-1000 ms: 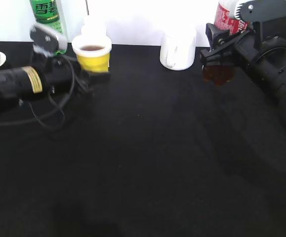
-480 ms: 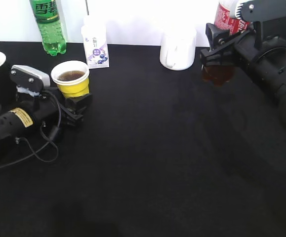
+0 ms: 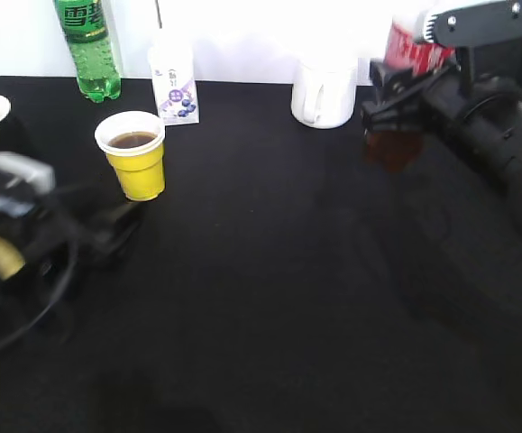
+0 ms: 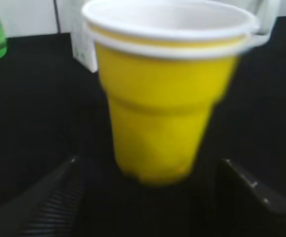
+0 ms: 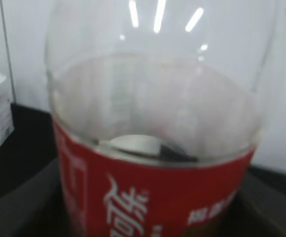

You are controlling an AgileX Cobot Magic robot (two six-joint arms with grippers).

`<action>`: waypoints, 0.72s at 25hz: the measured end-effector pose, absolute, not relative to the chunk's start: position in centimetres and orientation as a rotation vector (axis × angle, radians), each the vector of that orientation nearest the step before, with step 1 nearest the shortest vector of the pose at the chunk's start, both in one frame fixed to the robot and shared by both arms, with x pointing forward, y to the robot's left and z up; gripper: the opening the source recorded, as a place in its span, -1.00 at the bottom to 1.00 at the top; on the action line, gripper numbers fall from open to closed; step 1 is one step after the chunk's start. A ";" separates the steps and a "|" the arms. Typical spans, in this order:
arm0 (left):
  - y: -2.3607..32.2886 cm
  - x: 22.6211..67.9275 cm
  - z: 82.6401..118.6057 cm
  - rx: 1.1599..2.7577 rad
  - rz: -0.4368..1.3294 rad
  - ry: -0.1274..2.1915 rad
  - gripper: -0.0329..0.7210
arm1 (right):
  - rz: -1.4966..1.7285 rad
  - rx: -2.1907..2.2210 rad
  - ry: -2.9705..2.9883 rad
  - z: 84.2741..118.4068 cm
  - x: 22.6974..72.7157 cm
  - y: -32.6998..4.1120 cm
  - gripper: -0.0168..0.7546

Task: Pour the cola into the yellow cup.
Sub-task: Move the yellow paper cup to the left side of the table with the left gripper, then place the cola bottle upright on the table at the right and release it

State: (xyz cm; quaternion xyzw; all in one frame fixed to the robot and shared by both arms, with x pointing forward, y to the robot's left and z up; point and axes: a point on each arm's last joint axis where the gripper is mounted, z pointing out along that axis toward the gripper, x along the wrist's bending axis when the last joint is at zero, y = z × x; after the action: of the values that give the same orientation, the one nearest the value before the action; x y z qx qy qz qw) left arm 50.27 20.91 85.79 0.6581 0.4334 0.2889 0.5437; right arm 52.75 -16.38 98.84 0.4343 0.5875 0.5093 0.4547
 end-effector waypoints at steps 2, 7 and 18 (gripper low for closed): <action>21.8 48.2 86.1 1.577 0.692 1.084 0.77 | 1.244 1.178 1.474 98.2 52.7 -16.5 0.34; 22.6 45.4 87.4 1.616 0.671 1.118 0.73 | 1.154 1.178 1.461 94.1 53.9 -16.5 0.34; 22.4 44.0 89.9 1.596 0.674 1.017 0.66 | 1.079 1.394 1.559 94.3 53.0 -17.0 0.62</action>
State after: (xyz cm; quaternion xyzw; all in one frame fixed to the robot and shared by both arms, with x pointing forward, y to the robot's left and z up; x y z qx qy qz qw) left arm 44.01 22.44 89.89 0.6705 0.4271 0.2832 0.5365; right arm 53.05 -16.96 94.34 0.5468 0.6116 0.4234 0.3843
